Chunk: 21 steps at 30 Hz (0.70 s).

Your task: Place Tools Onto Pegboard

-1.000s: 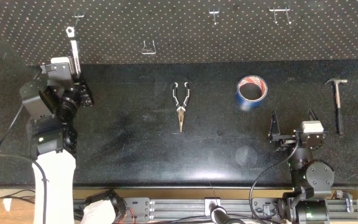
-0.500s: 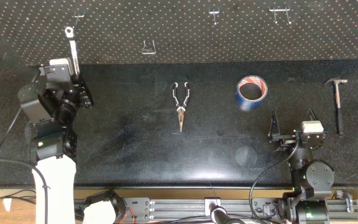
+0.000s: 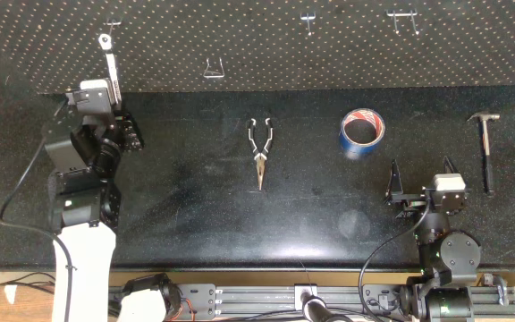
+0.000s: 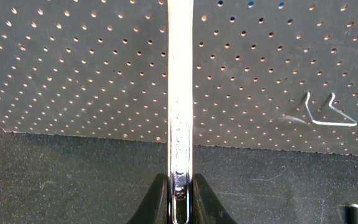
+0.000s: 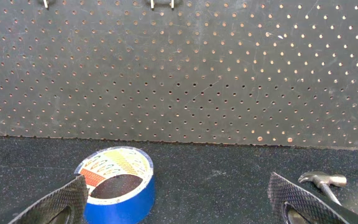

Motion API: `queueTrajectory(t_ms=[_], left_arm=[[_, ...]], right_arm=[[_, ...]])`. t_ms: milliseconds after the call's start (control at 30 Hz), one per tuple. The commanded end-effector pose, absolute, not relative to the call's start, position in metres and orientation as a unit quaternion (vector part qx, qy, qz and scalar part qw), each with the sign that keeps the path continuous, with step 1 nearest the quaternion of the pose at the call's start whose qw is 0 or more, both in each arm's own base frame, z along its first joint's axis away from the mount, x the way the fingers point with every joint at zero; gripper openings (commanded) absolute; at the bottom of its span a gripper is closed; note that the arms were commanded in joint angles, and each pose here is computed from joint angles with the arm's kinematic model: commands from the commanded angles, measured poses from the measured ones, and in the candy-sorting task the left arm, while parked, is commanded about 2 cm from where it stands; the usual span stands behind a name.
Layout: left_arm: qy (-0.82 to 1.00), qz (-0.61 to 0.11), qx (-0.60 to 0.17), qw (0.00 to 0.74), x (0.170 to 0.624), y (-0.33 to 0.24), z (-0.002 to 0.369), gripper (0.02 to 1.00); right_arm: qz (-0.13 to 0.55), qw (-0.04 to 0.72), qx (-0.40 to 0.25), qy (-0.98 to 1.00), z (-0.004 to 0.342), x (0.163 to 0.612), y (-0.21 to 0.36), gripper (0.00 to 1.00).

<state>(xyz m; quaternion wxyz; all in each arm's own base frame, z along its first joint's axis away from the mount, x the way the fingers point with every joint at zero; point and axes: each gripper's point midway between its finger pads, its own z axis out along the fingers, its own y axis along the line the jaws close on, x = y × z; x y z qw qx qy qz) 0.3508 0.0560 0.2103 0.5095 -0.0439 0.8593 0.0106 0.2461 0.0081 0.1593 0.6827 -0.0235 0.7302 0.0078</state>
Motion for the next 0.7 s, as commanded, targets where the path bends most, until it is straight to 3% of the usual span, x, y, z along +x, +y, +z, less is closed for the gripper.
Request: queueTrajectory(t_ms=[33, 700], left_arm=[[0.859, 0.014, -0.054, 0.509, 0.353, 0.059, 0.212, 0.027], [0.851, 0.029, -0.06, 0.521, 0.36, 0.066, 0.228, 0.027]], right_arm=[[0.005, 0.683, -0.031, 0.73, 0.158, 0.246, 0.01, 0.941], [0.005, 0.683, -0.031, 0.73, 0.158, 0.246, 0.01, 0.941]])
